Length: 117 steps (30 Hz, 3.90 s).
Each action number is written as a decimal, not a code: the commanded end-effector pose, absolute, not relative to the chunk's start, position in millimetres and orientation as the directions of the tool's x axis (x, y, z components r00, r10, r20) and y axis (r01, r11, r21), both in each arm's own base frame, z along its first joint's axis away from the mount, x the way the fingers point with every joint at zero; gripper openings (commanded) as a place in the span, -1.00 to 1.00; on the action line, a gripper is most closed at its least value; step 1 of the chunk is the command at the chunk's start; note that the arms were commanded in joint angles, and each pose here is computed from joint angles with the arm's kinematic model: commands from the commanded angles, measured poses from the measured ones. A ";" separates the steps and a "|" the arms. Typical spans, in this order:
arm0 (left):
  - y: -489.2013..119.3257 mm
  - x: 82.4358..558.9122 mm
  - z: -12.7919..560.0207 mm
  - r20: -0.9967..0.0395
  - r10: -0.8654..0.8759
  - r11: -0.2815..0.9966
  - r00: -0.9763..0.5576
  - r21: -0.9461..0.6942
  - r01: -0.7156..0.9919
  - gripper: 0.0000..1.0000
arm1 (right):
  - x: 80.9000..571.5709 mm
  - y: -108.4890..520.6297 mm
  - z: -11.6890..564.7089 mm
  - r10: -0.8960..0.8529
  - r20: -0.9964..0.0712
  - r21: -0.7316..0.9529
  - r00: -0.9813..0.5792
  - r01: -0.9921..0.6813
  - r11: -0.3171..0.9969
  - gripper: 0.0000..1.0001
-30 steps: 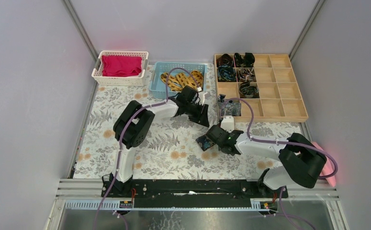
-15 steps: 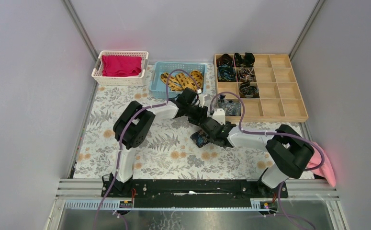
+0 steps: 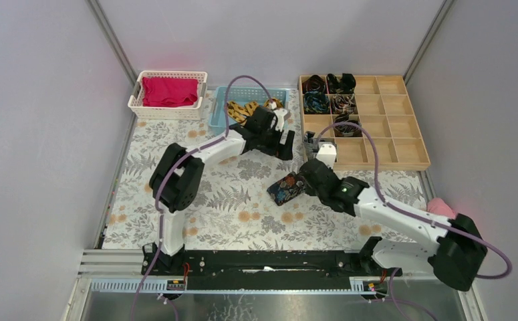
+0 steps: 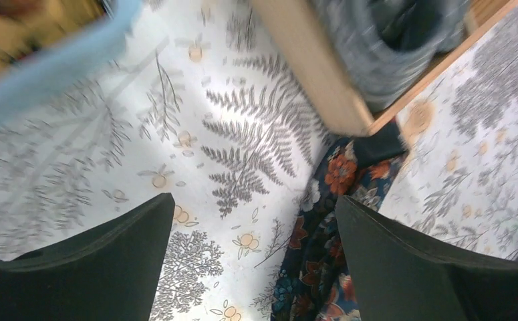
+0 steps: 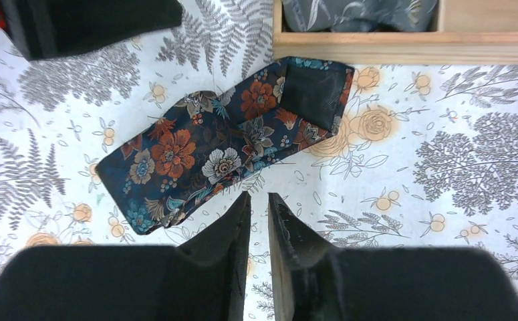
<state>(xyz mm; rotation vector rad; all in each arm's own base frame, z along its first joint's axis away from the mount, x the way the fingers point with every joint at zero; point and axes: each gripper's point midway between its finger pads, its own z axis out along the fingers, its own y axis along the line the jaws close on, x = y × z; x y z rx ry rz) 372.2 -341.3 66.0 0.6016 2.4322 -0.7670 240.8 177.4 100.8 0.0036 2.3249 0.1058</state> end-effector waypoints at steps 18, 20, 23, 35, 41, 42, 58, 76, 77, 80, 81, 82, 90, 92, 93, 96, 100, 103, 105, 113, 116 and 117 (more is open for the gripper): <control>-348.1 294.5 80.9 -0.588 0.687 0.564 -0.427 0.061 0.824 0.97 | 197.4 153.4 148.0 0.109 -0.757 0.241 -0.645 -0.120 0.963 -0.39; -348.1 295.3 79.8 -0.585 0.696 0.556 -0.417 0.070 0.828 0.97 | 194.7 152.7 145.1 0.109 -0.755 0.248 -0.647 -0.127 0.960 -0.33; -349.8 297.5 78.7 -0.581 0.701 0.551 -0.413 0.074 0.831 0.97 | 191.4 154.9 141.9 0.094 -0.750 0.251 -0.654 -0.151 0.956 -0.20; -375.0 285.0 90.7 -0.665 0.630 0.506 -0.402 -0.042 0.862 0.97 | 191.7 159.4 150.1 0.080 -0.775 0.255 -0.627 -0.194 0.947 -0.03; -379.9 277.2 105.8 -0.669 0.628 0.470 -0.397 -0.081 0.879 0.98 | 192.1 158.1 155.8 0.090 -0.784 0.260 -0.614 -0.194 0.946 -0.02; -379.4 275.8 105.9 -0.665 0.630 0.470 -0.401 -0.085 0.879 0.97 | 192.5 158.0 156.6 0.090 -0.786 0.260 -0.611 -0.194 0.946 -0.02; -388.8 276.2 65.7 -0.609 0.664 0.460 -0.435 -0.127 0.879 0.97 | 191.4 167.3 147.4 0.048 -0.777 0.247 -0.628 -0.233 0.941 0.01; -393.2 269.7 23.9 -0.554 0.695 0.438 -0.459 -0.181 0.881 0.97 | 168.9 201.1 139.0 -0.275 -0.808 -0.105 -0.521 -0.332 0.937 0.06; -392.4 270.0 22.7 -0.553 0.695 0.439 -0.460 -0.180 0.880 0.97 | 166.0 207.3 136.6 -0.310 -0.801 -0.138 -0.512 -0.345 0.928 0.08; -391.3 268.1 19.8 -0.551 0.695 0.434 -0.462 -0.191 0.880 0.97 | 162.6 224.0 130.9 -0.428 -0.773 -0.275 -0.469 -0.359 0.892 0.15; -391.2 267.3 19.3 -0.550 0.695 0.433 -0.463 -0.194 0.881 0.98 | 163.0 226.4 129.5 -0.465 -0.757 -0.329 -0.458 -0.348 0.878 0.17; -390.6 266.7 17.9 -0.547 0.696 0.432 -0.464 -0.197 0.880 0.98 | 165.3 230.0 133.1 -0.491 -0.753 -0.375 -0.437 -0.328 0.867 0.17; -385.4 261.3 14.4 -0.534 0.710 0.409 -0.460 -0.219 0.886 0.98 | 163.7 259.6 116.2 -0.678 -0.647 -0.590 -0.350 -0.334 0.735 0.18; -384.1 260.3 12.9 -0.529 0.711 0.406 -0.463 -0.229 0.885 0.97 | 164.0 269.1 106.2 -0.712 -0.615 -0.621 -0.340 -0.349 0.702 0.17; -383.4 259.5 12.0 -0.525 0.713 0.404 -0.465 -0.235 0.884 0.97 | 164.9 273.5 103.2 -0.724 -0.604 -0.634 -0.333 -0.350 0.689 0.17; -382.1 258.3 8.0 -0.516 0.718 0.402 -0.467 -0.241 0.884 0.97 | 168.6 284.1 97.3 -0.762 -0.566 -0.682 -0.315 -0.339 0.648 0.16; -382.8 257.5 7.7 -0.513 0.722 0.394 -0.465 -0.248 0.885 0.97 | 175.1 295.9 89.2 -0.814 -0.509 -0.749 -0.279 -0.322 0.579 0.16; -381.4 259.1 7.6 -0.514 0.721 0.393 -0.465 -0.250 0.885 0.97 | 178.5 300.1 81.0 -0.839 -0.470 -0.785 -0.273 -0.306 0.539 0.17; -380.5 260.1 8.2 -0.515 0.717 0.395 -0.470 -0.255 0.883 0.98 | 182.4 299.5 76.0 -0.852 -0.446 -0.806 -0.276 -0.291 0.516 0.18; -378.0 260.6 6.6 -0.511 0.715 0.396 -0.477 -0.266 0.879 0.97 | 205.9 286.6 56.9 -0.878 -0.351 -0.869 -0.324 -0.236 0.434 0.29; -378.2 261.4 5.7 -0.511 0.714 0.394 -0.478 -0.271 0.878 0.97 | 212.9 285.0 52.0 -0.891 -0.319 -0.894 -0.324 -0.209 0.396 0.41; -378.3 261.8 5.8 -0.511 0.713 0.395 -0.479 -0.272 0.878 0.97 | 215.7 284.5 49.9 -0.893 -0.308 -0.900 -0.329 -0.204 0.386 0.43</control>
